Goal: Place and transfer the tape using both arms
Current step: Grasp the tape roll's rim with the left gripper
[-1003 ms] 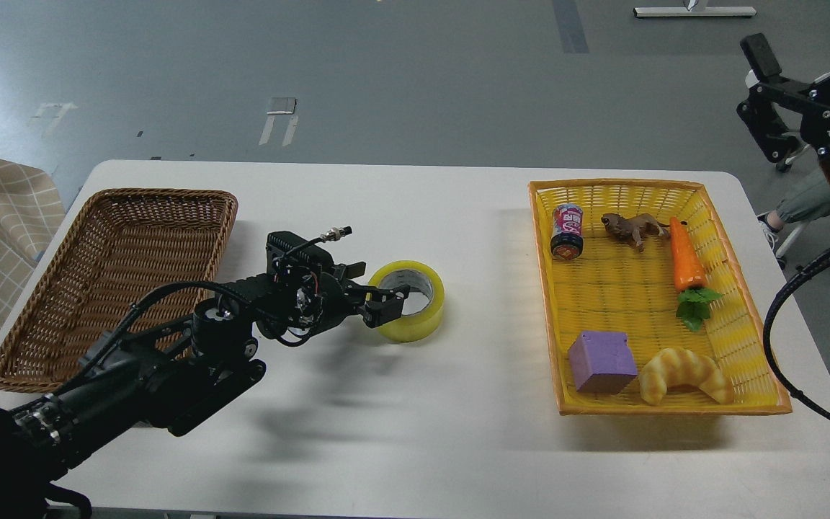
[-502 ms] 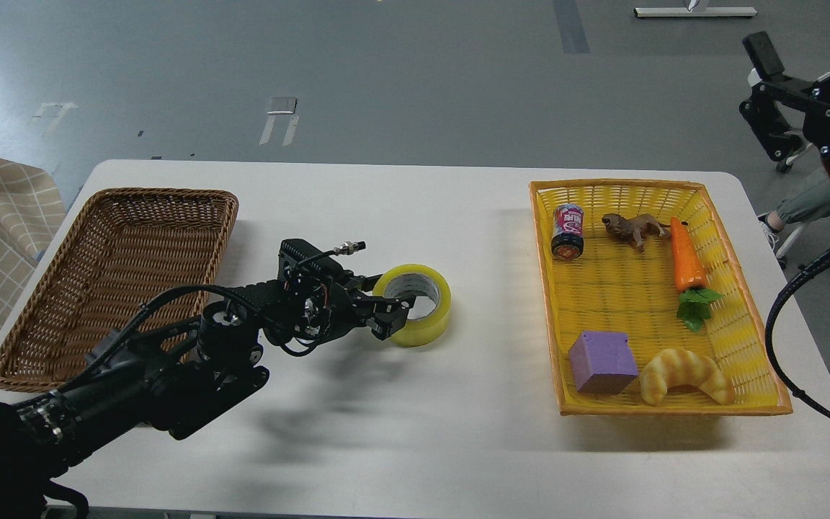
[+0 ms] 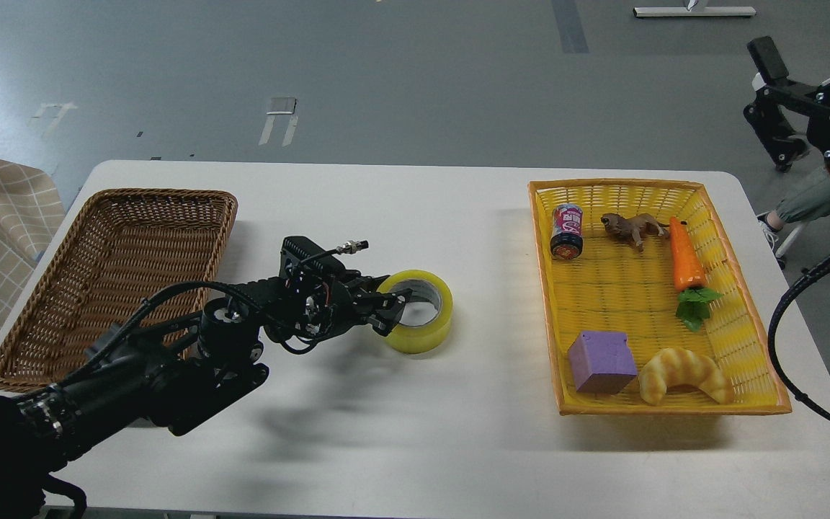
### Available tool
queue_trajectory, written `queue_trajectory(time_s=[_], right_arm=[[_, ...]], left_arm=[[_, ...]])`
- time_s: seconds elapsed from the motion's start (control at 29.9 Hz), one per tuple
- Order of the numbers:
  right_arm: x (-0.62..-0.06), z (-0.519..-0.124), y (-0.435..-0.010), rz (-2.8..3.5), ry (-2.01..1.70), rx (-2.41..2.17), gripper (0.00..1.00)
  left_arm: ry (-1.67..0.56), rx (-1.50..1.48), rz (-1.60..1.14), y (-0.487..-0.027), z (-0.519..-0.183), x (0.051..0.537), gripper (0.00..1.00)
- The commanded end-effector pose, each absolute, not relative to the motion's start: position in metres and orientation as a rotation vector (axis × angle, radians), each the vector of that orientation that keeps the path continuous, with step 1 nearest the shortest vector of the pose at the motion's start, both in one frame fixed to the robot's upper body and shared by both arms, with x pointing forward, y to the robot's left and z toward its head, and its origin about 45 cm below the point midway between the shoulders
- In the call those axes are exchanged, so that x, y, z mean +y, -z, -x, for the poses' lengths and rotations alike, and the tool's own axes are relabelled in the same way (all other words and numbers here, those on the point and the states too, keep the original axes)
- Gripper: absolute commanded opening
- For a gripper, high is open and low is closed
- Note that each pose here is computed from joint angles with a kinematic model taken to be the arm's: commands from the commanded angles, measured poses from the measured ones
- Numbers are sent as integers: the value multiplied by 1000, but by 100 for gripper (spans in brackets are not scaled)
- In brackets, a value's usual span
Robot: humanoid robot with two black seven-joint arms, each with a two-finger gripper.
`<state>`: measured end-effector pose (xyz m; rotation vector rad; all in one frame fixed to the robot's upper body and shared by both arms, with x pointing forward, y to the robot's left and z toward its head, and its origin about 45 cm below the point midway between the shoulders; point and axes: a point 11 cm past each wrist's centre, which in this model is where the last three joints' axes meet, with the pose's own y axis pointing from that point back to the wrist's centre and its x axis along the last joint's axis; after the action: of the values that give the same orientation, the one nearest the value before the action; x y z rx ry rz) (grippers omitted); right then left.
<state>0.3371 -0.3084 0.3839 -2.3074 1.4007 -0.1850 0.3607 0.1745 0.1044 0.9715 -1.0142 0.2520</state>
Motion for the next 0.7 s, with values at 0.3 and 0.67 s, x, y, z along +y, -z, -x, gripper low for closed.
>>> queue_trajectory(time_s=[0.3, 0.67], right_arm=[[-311, -337, -385, 2300, 191, 1409, 100], [-311, -337, -388, 2289, 194, 1404, 100]], left_arm=[[-256, -1022, -981, -106, -363, 180, 0], [-268, -1045, -971, -116, -371, 176, 0]])
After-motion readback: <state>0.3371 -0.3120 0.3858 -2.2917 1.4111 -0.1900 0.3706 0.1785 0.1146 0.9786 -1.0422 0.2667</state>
